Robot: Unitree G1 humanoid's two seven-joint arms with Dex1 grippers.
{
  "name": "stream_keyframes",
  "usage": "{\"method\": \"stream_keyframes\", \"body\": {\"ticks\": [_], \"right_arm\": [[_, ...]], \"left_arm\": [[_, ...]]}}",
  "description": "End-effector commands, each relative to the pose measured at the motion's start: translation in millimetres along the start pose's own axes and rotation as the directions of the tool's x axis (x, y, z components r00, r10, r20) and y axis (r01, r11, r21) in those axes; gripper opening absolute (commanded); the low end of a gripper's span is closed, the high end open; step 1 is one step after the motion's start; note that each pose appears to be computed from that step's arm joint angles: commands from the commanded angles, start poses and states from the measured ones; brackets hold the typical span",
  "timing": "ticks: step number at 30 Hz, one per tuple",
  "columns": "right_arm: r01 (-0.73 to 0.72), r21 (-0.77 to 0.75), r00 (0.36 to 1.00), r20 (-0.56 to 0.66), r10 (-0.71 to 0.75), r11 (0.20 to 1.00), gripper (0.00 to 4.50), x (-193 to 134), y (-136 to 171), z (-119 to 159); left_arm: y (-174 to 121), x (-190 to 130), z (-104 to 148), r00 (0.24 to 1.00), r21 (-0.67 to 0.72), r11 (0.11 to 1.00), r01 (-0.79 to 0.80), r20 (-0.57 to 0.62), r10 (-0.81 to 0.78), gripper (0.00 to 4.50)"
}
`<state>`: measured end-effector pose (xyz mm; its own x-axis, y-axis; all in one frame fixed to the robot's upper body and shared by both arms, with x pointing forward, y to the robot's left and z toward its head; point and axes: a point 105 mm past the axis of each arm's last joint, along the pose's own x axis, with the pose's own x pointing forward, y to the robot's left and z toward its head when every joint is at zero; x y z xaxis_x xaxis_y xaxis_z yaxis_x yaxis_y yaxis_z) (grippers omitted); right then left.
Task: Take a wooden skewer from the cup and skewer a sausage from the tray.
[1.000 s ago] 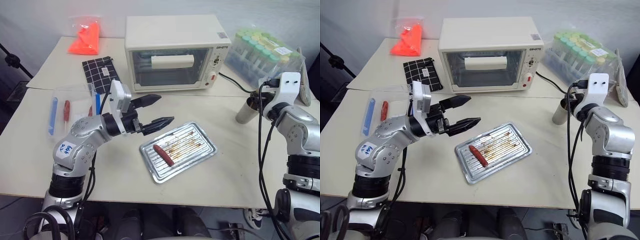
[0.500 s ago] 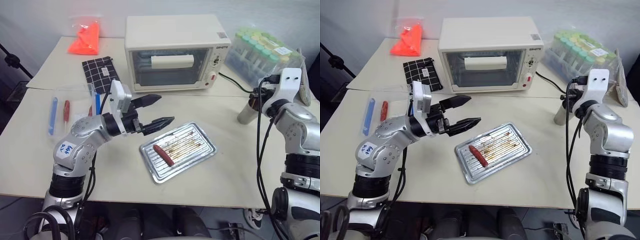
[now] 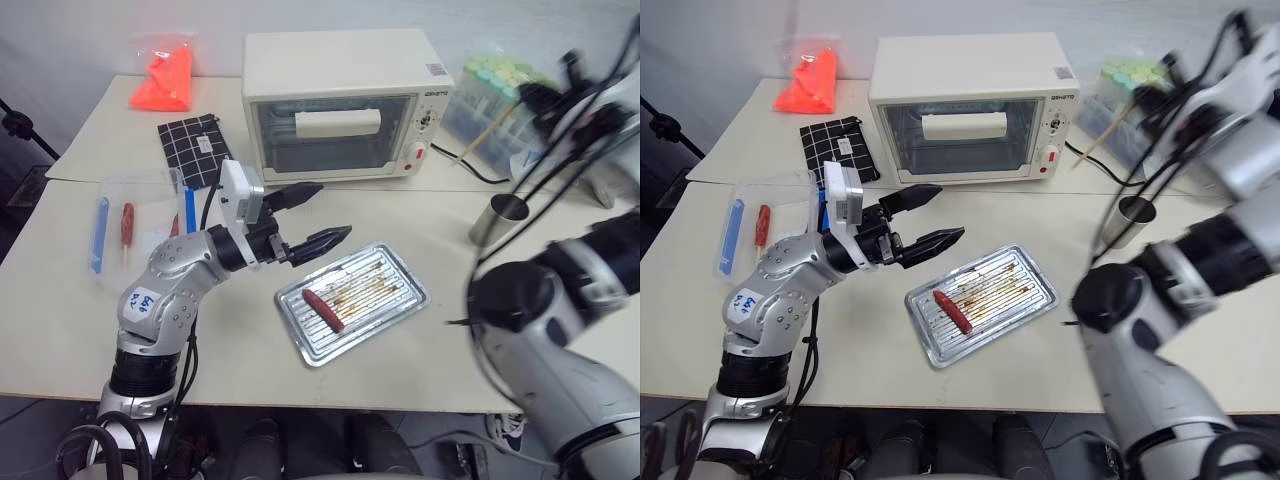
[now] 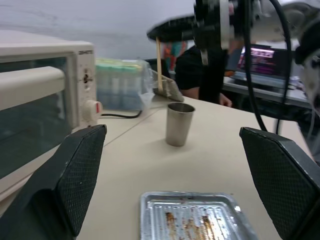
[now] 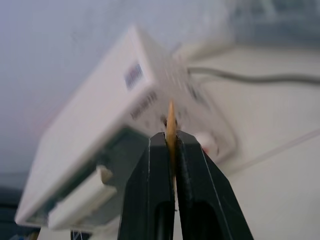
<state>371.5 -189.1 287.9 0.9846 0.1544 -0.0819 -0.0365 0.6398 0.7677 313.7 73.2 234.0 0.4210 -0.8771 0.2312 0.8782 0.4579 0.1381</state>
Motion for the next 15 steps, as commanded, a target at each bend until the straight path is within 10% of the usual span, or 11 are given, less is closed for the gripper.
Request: {"method": "stream_keyframes", "body": {"ticks": [1, 15], "right_arm": [[-0.029, 0.083, 0.999, 0.038, 0.026, 0.996, 0.07, -11, 13, -18], [-0.097, 0.202, 0.993, -0.048, 0.109, 0.975, 0.07, -20, 32, -54]], "left_arm": [[1, 11, -3, 1.000, 0.031, 0.999, -0.019, 0.022, 0.019, 4.50], [-10, 67, -15, 0.995, -0.002, 0.997, 0.077, 0.061, -0.077, 4.50]]}}
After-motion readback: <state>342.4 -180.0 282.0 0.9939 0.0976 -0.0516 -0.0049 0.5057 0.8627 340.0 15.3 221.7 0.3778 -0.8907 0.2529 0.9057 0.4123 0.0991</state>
